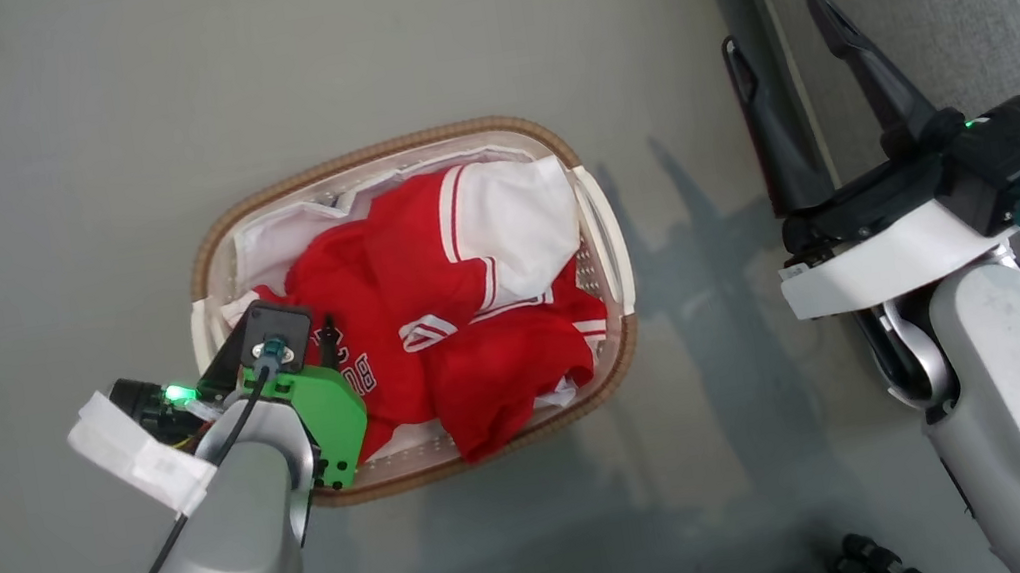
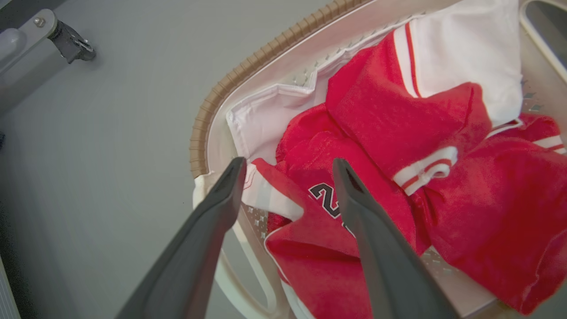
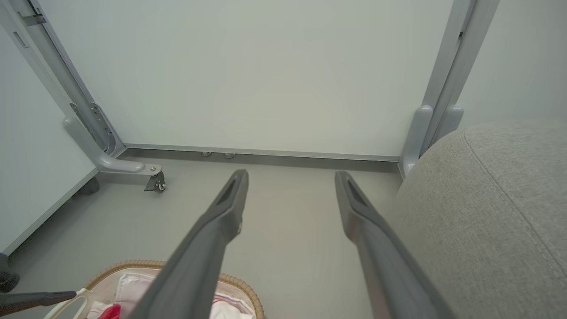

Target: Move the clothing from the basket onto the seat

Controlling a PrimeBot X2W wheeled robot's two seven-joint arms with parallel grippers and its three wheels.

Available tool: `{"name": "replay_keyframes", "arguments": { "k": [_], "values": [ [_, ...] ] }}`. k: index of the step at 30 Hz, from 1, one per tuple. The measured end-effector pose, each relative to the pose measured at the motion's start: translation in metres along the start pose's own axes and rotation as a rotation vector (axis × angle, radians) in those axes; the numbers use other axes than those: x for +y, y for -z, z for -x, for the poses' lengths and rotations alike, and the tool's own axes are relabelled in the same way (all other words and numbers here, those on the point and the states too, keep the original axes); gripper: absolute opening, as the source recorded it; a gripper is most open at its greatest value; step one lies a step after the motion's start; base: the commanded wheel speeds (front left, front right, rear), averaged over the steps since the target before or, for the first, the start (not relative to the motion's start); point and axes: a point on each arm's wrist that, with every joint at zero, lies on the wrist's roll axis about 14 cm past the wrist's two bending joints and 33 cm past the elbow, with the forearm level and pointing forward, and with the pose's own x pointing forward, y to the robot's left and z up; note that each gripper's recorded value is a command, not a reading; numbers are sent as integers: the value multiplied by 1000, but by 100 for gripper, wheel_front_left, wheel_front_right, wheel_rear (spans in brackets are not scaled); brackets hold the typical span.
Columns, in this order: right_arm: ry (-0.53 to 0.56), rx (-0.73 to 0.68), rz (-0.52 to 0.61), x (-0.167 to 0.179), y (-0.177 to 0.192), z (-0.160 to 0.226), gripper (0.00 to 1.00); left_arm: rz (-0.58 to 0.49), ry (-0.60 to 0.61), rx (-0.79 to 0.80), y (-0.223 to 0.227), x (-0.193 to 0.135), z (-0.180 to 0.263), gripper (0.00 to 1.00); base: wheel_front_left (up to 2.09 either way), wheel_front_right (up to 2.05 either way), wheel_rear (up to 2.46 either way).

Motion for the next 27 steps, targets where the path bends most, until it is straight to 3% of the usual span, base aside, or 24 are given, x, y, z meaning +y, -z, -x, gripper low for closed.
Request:
{"name": "replay_keyframes", "arguments": {
  "k": [12,21,24,25,26,27],
  "values": [
    [66,133,-4,-22,49,17,100,-159,16,374,67,-3,-45,100,0,0,0],
    [91,186,-19,-26,67,27,100,-200,60,527,92,-13,-55,100,0,0,0],
    [91,192,-31,-25,70,27,100,-263,75,596,102,-10,-55,100,0,0,0],
    [90,194,-31,-24,71,27,100,-276,81,616,105,-10,-56,93,0,0,0],
    [92,197,-33,-25,72,27,100,-292,91,631,107,-11,-56,64,0,0,0],
    [95,198,-35,-25,72,27,100,-301,95,642,108,-11,-56,47,0,0,0]
  ]
}}
